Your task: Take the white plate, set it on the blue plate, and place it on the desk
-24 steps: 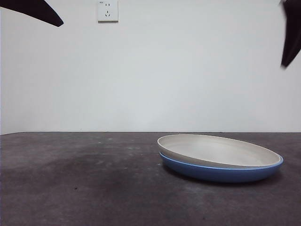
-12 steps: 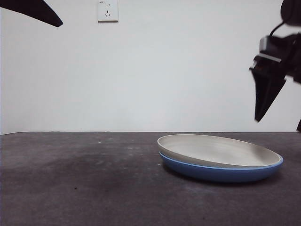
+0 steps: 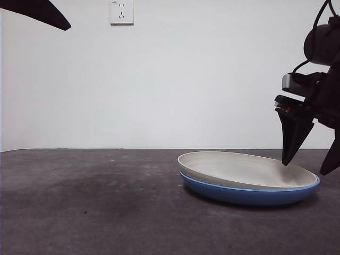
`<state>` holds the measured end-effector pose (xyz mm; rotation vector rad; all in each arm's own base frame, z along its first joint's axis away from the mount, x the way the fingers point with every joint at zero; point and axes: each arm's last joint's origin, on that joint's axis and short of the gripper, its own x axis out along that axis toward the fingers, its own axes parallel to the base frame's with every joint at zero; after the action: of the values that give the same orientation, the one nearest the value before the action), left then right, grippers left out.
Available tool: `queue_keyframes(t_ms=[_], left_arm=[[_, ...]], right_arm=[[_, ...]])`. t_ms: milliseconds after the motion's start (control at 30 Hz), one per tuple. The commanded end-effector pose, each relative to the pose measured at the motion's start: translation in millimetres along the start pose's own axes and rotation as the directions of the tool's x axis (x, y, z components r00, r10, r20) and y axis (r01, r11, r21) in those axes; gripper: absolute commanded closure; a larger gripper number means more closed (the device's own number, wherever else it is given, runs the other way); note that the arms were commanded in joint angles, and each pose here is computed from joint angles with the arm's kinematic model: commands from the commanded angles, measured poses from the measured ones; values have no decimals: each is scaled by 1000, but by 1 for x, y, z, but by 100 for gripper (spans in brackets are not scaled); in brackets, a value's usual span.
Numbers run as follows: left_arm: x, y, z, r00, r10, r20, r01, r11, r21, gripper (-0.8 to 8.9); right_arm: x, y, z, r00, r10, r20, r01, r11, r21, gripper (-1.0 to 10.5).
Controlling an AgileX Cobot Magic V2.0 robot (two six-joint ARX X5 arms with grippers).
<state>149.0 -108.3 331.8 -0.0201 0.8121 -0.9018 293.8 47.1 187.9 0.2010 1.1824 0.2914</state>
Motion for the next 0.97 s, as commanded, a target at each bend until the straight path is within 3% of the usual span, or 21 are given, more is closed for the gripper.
queue_keyframes(t_ms=[33, 300, 600, 967], left_arm=[[0, -2, 2, 1000, -10, 5, 9, 1000, 23, 471], [0, -2, 2, 1000, -10, 4, 9, 1000, 22, 471], [0, -2, 2, 1000, -9, 4, 9, 1000, 22, 471], [0, -2, 2, 1000, -9, 3, 9, 1000, 22, 471]], right_arm=[[6, 0, 5, 1000, 11, 2, -11, 1000, -10, 647], [17, -3, 4, 1000, 7, -31, -7, 1000, -1, 694], [18, -3, 5, 1000, 3, -26, -3, 1000, -1, 934], [14, -4, 6, 999, -47, 0, 47, 998, 45, 936]])
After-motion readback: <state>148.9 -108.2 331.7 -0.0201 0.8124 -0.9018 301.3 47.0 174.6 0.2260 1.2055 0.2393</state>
